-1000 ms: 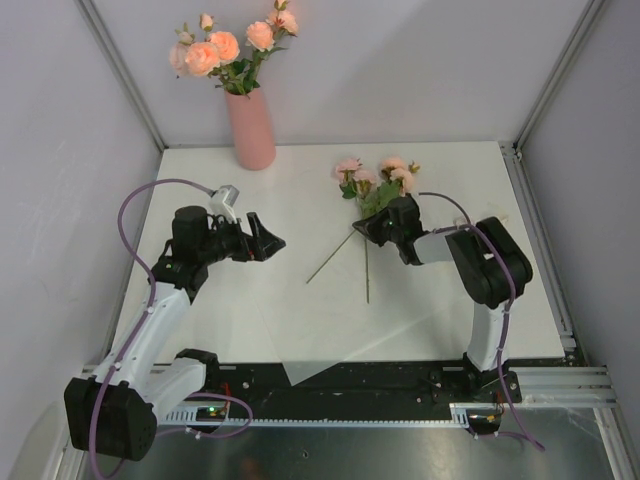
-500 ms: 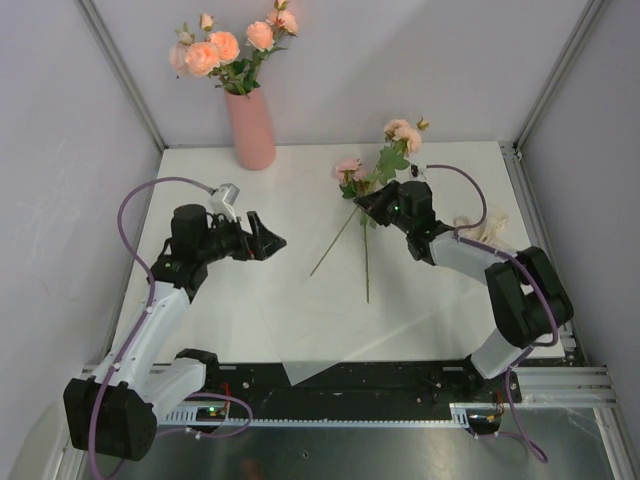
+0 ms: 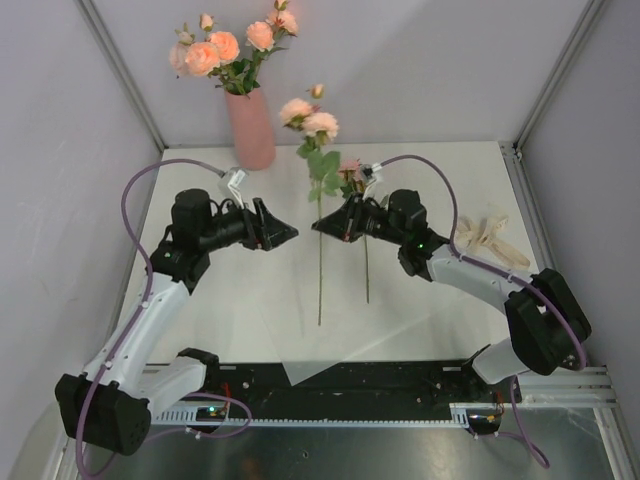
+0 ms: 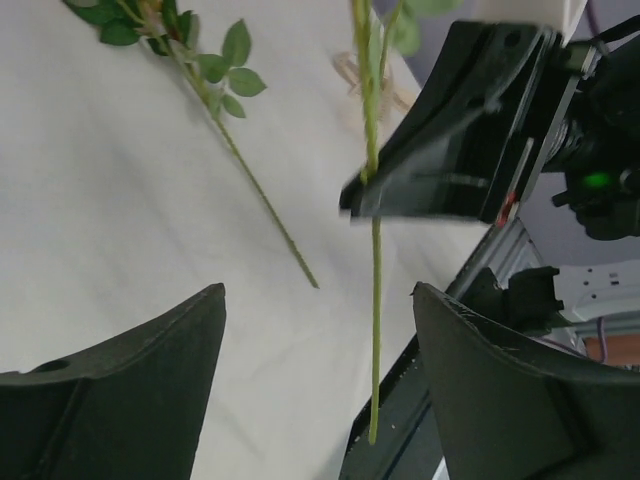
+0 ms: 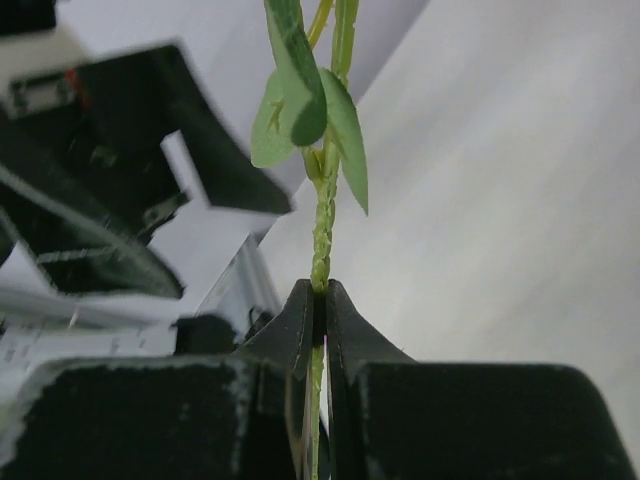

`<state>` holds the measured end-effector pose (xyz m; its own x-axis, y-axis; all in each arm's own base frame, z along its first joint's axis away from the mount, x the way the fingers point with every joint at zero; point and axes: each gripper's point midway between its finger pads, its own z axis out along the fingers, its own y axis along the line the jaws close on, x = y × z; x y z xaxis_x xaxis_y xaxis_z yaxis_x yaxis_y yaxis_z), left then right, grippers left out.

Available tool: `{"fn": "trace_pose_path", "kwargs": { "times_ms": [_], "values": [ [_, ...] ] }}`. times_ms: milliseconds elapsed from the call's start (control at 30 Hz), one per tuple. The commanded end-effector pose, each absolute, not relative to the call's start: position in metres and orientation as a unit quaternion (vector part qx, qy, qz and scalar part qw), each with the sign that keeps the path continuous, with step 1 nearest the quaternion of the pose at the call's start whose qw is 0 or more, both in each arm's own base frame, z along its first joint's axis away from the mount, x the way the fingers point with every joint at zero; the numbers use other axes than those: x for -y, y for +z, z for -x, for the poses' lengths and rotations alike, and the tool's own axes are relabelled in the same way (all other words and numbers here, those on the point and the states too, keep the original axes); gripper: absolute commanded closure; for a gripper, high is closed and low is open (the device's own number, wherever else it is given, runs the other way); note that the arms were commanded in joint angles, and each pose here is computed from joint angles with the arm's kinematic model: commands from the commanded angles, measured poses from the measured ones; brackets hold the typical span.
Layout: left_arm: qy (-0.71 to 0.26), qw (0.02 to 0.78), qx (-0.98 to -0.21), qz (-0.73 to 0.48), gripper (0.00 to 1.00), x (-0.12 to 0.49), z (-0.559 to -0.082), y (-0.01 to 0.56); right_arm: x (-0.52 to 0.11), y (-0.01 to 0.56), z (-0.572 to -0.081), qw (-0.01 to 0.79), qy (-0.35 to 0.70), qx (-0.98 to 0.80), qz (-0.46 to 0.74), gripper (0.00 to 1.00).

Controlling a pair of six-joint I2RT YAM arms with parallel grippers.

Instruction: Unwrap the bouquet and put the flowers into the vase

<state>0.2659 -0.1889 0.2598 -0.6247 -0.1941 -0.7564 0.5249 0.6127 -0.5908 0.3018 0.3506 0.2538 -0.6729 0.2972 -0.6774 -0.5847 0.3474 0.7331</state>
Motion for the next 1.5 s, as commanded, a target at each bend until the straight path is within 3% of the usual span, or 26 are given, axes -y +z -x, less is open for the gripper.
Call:
{"fn": "trace_pose_path", "kwargs": {
  "times_ms": [0,333,533,600,667,867,1067,1167,1467],
  "values": [
    [-0.462,0.437,-0.758,-0.146,0.22,0.209,-0.259,0.295,-0.377,0.284,-0.24,0.372,0.632,-0.642,0.223,1.0],
    [-0.531,0.447,-0.708,-0.127,0.48,0.223,-0.25,0.311,-0.398,0.288,-0.202,0.334,0.666,-0.613,0.264,1.0],
    [-0.544,0.433,-0.708,-0.125,0.77,0.226,-0.246,0.31,-0.403,0.284,-0.196,0.324,0.668,-0.616,0.265,1.0],
    [-0.547,0.433,-0.705,-0.127,0.93,0.226,-0.244,0.313,-0.403,0.283,-0.198,0.325,0.665,-0.621,0.259,0.94],
    [-0.548,0.434,-0.703,-0.128,0.98,0.226,-0.244,0.314,-0.402,0.28,-0.202,0.327,0.657,-0.631,0.25,0.83],
    [-0.526,0.472,-0.697,-0.125,1.0,0.221,-0.255,0.325,-0.382,0.269,-0.224,0.363,0.598,-0.683,0.211,0.39],
    [-0.429,0.584,-0.678,-0.126,1.0,0.199,-0.286,0.366,-0.344,0.261,-0.235,0.42,0.51,-0.724,0.199,0.07],
    [-0.344,0.656,-0.662,-0.111,1.0,0.175,-0.311,0.396,-0.32,0.254,-0.242,0.441,0.476,-0.739,0.178,0.01],
    [-0.043,0.816,-0.572,-0.064,1.0,0.09,-0.385,0.506,-0.258,0.262,-0.257,0.487,0.423,-0.758,0.095,0.01]
  ]
}}
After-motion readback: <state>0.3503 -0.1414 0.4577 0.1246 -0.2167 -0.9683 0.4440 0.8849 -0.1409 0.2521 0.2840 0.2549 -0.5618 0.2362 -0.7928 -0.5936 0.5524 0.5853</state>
